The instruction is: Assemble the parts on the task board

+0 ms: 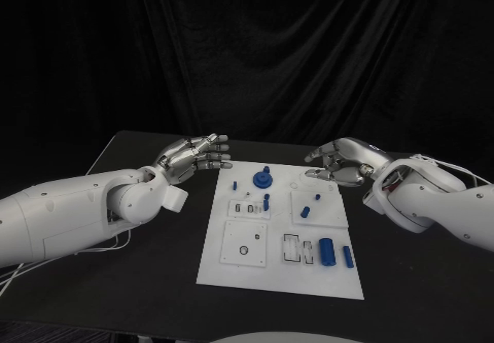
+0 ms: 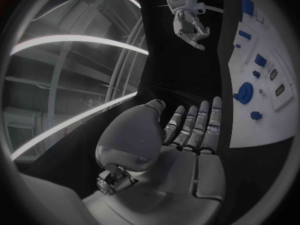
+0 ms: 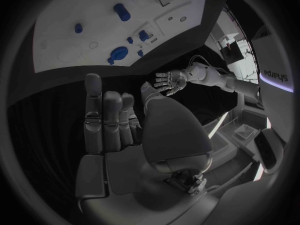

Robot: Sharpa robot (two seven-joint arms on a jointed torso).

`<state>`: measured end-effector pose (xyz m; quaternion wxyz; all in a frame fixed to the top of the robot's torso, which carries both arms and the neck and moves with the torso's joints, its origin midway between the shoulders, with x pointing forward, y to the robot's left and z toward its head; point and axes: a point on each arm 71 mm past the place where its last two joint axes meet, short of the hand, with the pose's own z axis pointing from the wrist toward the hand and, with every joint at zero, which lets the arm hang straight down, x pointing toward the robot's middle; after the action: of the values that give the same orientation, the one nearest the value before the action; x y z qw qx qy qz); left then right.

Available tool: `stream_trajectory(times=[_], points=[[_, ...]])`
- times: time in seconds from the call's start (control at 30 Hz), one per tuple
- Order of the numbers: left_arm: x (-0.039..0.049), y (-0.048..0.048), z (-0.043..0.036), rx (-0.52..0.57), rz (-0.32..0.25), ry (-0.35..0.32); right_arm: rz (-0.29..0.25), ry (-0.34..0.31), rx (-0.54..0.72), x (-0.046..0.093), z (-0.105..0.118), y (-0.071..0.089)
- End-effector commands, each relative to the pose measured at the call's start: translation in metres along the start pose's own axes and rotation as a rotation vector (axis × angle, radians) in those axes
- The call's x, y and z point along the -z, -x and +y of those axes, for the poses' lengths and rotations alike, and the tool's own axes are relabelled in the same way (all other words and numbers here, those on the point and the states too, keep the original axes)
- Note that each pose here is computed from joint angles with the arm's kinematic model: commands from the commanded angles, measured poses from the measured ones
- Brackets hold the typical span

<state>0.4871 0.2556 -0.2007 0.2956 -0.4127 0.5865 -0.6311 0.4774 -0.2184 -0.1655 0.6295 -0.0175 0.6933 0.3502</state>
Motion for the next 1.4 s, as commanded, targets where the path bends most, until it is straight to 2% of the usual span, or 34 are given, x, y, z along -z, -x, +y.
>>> stream_trajectory(times=[0.03,0.17,0.3,0.37,0.43,0.53,0.6,0.73,0.93,1.27,1.4], points=[[-0.0056,-0.0001,0.0045,-0.131,0.038,0.125,0.007,-0.06,-0.315,0.005,-0.016,-0.002],[-0.0138,-0.0003,0.0075,-0.228,0.075,0.192,0.038,-0.093,-0.474,0.012,-0.034,-0.012],[-0.0257,-0.0074,0.0075,-0.36,0.136,0.265,0.073,-0.099,-0.6,0.022,-0.048,-0.024],[-0.036,-0.0181,0.002,-0.481,0.181,0.306,0.093,-0.099,-0.654,0.032,-0.053,-0.029],[-0.0422,-0.0258,-0.0023,-0.566,0.206,0.329,0.097,-0.101,-0.675,0.038,-0.054,-0.031],[-0.0555,-0.0426,-0.0092,-0.757,0.253,0.367,0.098,-0.105,-0.704,0.049,-0.056,-0.035],[-0.0648,-0.0532,-0.0112,-0.889,0.281,0.389,0.097,-0.107,-0.716,0.054,-0.056,-0.038],[-0.0807,-0.0689,-0.0112,-1.07,0.308,0.417,0.094,-0.113,-0.727,0.061,-0.058,-0.04],[-0.0996,-0.085,-0.0088,-1.195,0.291,0.472,0.075,-0.119,-0.729,0.069,-0.061,-0.042],[-0.1244,-0.0983,0.0015,-1.285,0.21,0.647,0.067,-0.114,-0.73,0.07,-0.06,-0.044],[-0.1293,-0.103,0.0082,-1.301,0.201,0.678,0.071,-0.113,-0.732,0.069,-0.059,-0.045]])
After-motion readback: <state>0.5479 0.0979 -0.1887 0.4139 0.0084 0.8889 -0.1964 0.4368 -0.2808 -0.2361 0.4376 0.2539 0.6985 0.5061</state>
